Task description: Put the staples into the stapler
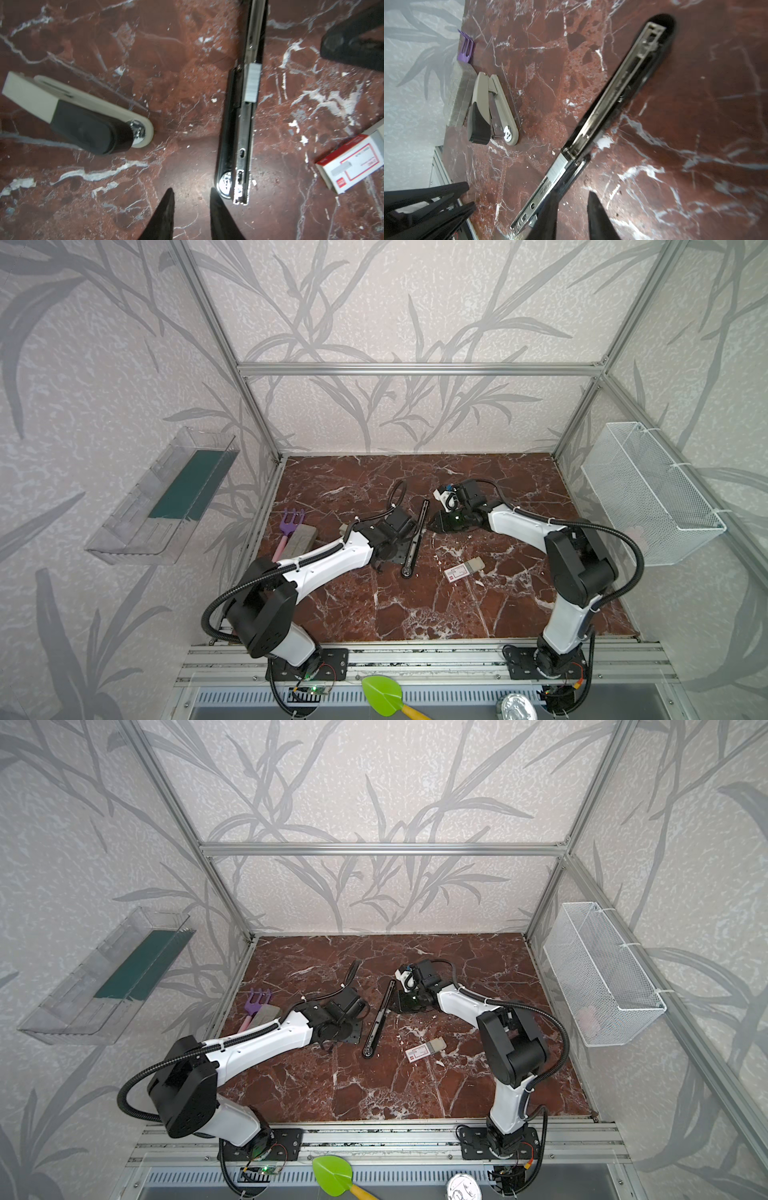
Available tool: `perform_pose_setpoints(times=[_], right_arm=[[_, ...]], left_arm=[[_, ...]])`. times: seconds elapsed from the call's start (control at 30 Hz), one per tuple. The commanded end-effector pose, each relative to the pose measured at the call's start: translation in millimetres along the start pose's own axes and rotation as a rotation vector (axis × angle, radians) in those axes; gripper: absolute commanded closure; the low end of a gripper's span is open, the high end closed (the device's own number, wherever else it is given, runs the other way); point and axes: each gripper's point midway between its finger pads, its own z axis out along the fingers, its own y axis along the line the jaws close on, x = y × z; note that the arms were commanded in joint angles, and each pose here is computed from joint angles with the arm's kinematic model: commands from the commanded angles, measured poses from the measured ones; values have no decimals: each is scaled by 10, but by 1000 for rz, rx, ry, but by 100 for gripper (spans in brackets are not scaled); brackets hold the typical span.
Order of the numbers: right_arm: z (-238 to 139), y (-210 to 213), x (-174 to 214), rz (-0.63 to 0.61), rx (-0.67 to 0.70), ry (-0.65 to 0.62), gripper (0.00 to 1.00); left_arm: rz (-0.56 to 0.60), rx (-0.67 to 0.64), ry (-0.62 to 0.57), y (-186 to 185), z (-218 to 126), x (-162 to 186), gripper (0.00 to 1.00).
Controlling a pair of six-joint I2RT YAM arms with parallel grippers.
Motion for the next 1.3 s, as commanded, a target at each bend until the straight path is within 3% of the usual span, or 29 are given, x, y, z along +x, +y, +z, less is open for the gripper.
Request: perform_pose_setpoints(times=[0.0,0.2,0.6,1.27], right_arm=[[129,81,8,-34,14,54,68],[307,120,-76,-70,47,73,55],[490,172,-16,-87,47,121,55],[444,341,240,-93,25,159,57]], left_arm=[[-97,0,-14,145,-44,68,68],[-171,11,-8,313,-40,180,68],[-224,17,-7,453,-26,221,68],[-227,18,4,477,13,232,69]])
